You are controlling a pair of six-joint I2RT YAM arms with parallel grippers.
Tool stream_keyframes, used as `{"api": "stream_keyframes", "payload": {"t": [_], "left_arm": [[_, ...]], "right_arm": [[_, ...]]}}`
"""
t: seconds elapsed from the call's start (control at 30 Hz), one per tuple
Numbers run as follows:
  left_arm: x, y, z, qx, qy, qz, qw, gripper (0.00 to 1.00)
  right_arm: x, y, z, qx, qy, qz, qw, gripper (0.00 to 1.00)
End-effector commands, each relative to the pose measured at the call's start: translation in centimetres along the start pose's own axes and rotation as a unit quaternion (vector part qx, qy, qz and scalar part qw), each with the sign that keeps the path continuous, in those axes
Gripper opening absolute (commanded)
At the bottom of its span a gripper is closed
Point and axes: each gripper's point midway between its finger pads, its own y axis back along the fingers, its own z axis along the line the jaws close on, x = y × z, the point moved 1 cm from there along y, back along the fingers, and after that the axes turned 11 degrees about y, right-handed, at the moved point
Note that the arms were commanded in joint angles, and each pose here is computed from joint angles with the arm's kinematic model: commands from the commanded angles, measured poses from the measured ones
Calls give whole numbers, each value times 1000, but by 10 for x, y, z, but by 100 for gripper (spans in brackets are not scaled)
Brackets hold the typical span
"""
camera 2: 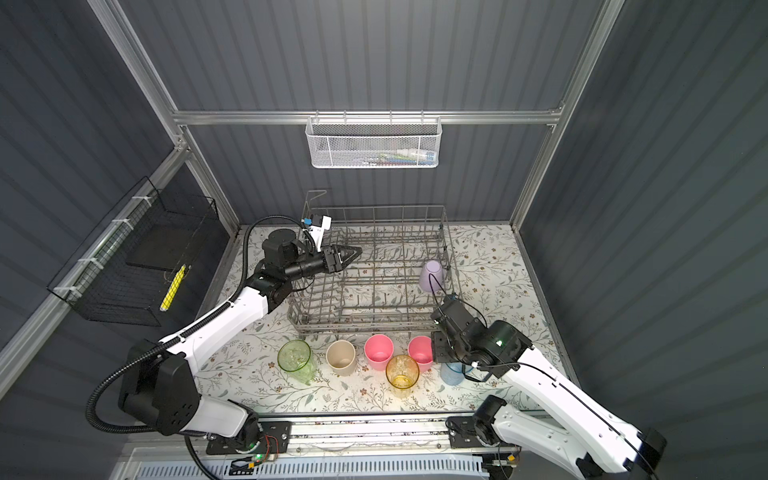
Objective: Load cups into a dish rack
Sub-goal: Pick up the cup from the bottom-right of the table.
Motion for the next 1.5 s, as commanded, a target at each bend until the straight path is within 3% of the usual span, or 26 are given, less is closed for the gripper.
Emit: {"api": "stream_keyframes", "payload": {"t": [0.0,0.33,0.9,1.03,1.27,1.47], "left_arm": [[-1,0,1,9,2,-4,1000,59],[1,2,4,10,9,-4,1000,59],[3,3,7,7,14,-4,1000,58],[2,4,6,9,13,-5,1000,58],[2,4,5,10,12,-6,1000,58],[0,4,4,13,11,-5,1000,58]], "right_arm": [[12,-10,-3,12,-13,22,1000,58],[16,-28,-2,21,-13,37,999,49],[26,-27,-20,67,-34,43,996,8],[27,-13,-31,95,-39,45,994,0],[12,39,-44,118,-34,23,992,0],[-23,107,-29,46,-7,-42,998,0]]}}
